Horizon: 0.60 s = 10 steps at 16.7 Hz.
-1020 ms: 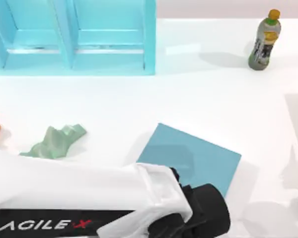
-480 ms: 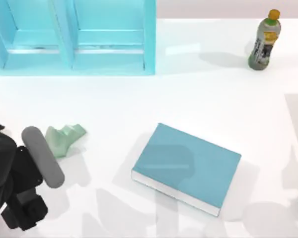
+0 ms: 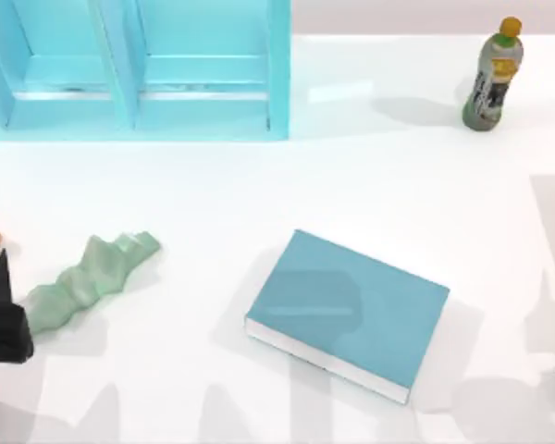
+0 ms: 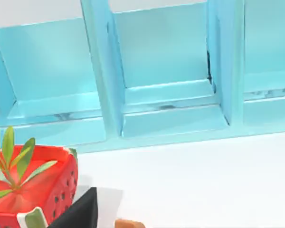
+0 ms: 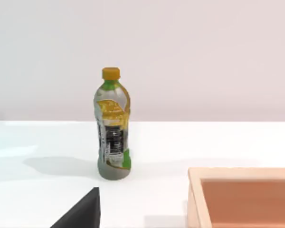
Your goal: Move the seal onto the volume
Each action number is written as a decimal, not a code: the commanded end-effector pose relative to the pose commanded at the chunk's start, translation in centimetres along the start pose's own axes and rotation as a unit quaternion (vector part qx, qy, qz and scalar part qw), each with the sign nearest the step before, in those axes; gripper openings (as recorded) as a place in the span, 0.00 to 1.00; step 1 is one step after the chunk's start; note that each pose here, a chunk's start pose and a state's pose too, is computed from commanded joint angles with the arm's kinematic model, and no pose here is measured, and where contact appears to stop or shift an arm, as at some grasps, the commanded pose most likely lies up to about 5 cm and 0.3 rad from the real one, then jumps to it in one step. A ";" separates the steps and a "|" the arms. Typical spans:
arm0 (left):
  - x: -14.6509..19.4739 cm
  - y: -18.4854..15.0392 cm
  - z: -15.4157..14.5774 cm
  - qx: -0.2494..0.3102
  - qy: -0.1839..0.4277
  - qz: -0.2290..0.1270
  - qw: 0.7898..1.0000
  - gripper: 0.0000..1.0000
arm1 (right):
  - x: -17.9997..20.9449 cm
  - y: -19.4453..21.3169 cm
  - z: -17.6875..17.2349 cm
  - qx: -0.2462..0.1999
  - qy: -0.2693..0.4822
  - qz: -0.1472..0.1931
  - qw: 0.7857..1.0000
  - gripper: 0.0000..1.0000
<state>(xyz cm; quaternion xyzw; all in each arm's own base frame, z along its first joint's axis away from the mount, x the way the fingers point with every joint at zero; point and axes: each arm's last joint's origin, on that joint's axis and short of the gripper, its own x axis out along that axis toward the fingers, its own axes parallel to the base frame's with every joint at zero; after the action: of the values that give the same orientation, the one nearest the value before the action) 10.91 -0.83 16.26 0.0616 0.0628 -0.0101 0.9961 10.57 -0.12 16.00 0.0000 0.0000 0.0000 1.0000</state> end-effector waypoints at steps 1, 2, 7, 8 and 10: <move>-0.1 0.3 -0.2 -0.025 -0.023 0.005 0.999 1.00 | 0.0 0.0 0.0 0.000 0.000 0.000 1.000 1.00; -0.2 0.5 -0.3 -0.043 -0.042 0.007 0.998 1.00 | 0.0 0.0 0.0 0.000 0.000 0.000 1.000 1.00; -0.3 0.7 -0.4 -0.062 -0.063 0.010 0.996 1.00 | 0.0 0.0 0.0 0.000 0.000 0.000 1.000 1.00; -0.3 0.7 -0.4 -0.062 -0.063 0.010 0.996 1.00 | 0.0 0.0 0.0 0.000 0.000 0.000 1.000 1.00; -0.3 0.7 -0.4 -0.062 -0.063 0.010 0.996 1.00 | 0.0 0.0 0.0 0.000 0.000 0.000 1.000 1.00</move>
<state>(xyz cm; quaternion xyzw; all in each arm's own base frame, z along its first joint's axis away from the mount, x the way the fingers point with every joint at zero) 10.57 -0.12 16.00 0.0000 0.0000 0.0000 1.0000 10.57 -0.12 16.00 0.0000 0.0000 0.0000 1.0000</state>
